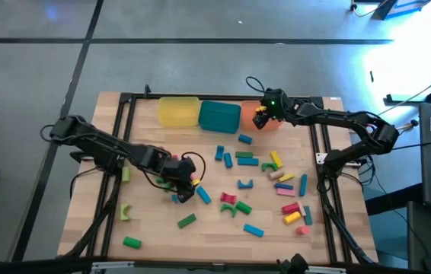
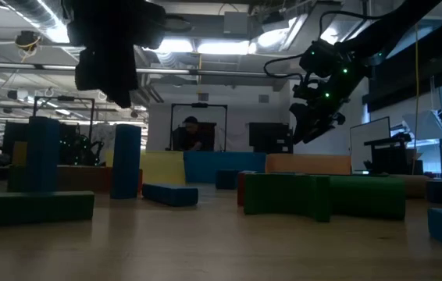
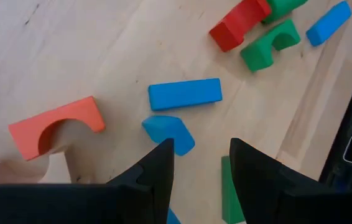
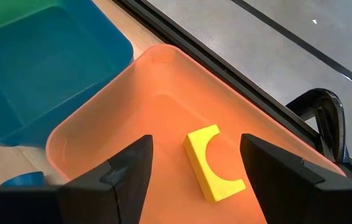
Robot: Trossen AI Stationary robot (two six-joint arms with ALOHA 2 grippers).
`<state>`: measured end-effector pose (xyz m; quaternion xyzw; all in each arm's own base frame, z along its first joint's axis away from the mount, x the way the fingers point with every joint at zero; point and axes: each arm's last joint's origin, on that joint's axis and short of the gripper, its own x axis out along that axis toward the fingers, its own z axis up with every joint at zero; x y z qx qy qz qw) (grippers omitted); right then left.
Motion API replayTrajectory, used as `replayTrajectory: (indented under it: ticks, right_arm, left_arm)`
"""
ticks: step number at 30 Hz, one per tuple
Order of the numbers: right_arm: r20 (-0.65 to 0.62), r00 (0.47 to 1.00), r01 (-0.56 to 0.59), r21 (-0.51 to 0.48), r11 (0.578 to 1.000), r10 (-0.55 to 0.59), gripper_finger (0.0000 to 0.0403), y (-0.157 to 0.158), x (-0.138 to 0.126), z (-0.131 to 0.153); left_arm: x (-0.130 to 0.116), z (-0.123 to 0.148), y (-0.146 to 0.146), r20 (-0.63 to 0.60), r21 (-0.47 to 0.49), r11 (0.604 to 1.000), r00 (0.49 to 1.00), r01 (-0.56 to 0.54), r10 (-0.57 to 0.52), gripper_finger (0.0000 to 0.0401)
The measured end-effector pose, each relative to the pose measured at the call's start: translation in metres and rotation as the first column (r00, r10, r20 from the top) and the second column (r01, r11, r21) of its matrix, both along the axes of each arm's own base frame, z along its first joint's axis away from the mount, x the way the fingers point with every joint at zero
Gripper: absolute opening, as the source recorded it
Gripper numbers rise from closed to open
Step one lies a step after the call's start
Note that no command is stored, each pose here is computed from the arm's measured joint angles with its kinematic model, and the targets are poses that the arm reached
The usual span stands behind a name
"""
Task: Sort blocks by size
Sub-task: Put the blue rectangle block into the blue bin
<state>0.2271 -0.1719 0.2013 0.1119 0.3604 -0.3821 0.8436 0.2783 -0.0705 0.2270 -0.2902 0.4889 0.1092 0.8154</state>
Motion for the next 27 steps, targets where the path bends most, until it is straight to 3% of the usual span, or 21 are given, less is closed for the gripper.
replayTrajectory:
  ticks: [10, 27]
  right_arm:
    - [0.014, 1.0, -0.019, 0.018, 1.0, 0.019, 0.0244, 0.001, 0.001, 0.0]
    - [0.014, 1.0, -0.019, 0.019, 1.0, 0.019, 0.0244, 0.001, 0.001, 0.0]
  left_arm:
    - [0.001, -0.002, 0.0, -0.009, -0.013, 1.0, 1.0, -0.026, 0.026, 0.0134]
    - [0.013, -0.032, -0.003, -0.112, -0.005, 0.999, 0.993, -0.051, 0.05, 0.0134]
